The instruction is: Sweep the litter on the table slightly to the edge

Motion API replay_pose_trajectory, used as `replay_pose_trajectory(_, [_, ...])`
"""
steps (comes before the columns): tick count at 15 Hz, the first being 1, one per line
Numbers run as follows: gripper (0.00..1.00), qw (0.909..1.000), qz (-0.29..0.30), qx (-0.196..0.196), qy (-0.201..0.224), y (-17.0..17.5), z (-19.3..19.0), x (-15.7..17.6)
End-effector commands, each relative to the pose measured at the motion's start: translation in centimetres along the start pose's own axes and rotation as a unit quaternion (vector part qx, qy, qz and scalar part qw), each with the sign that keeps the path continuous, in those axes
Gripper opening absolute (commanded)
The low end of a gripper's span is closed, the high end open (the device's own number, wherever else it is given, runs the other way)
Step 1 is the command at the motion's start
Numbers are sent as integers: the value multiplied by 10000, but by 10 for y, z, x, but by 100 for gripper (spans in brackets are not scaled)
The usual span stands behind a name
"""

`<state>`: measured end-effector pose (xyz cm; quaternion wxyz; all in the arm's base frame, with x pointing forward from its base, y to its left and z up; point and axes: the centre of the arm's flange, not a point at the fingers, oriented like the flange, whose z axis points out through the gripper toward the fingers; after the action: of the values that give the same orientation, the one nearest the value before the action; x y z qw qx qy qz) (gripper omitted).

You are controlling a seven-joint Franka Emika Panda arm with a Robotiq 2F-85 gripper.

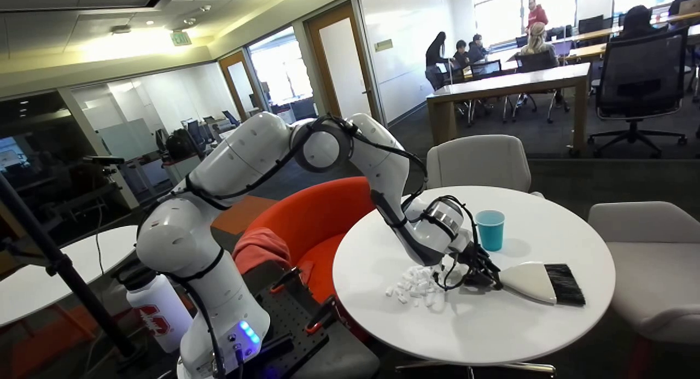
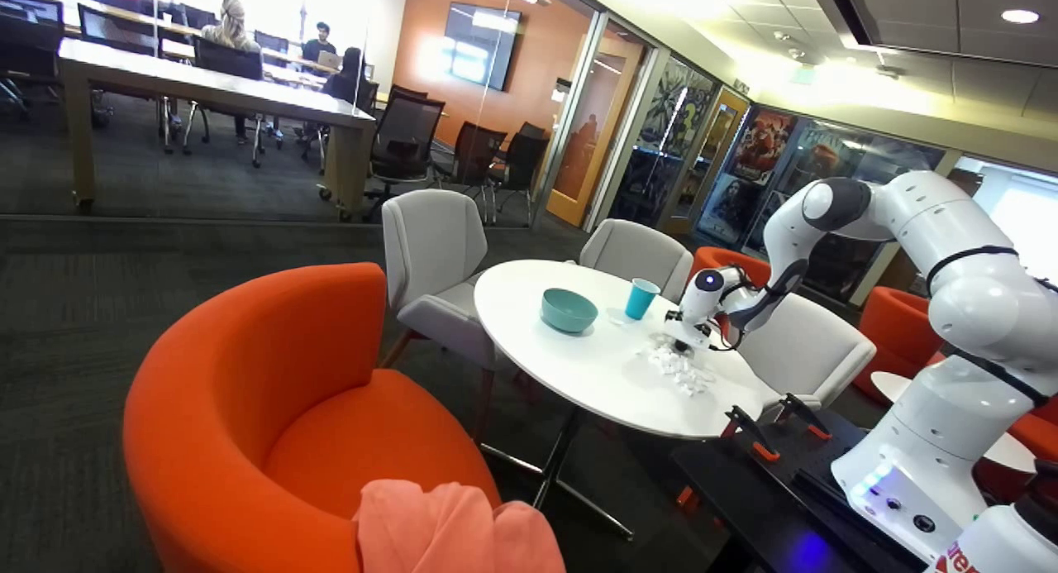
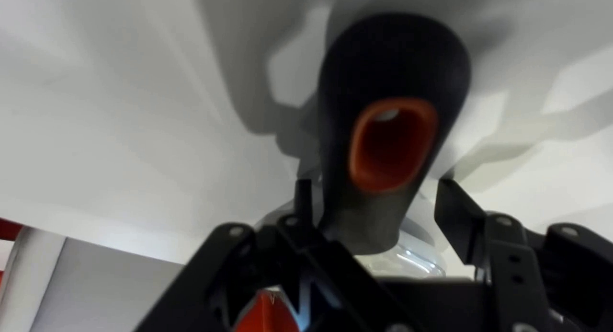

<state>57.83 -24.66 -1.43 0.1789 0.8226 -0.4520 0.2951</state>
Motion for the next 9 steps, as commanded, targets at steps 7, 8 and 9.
replay_pose_trajectory(7, [15,9996,183,-214,-21,-7,-22,15])
replay_pose_trajectory(8, [14,9992,223,-311,-136,-5,-29,20])
replay_pose_trajectory(9, [14,9987,232,-406,-226,-4,-34,25])
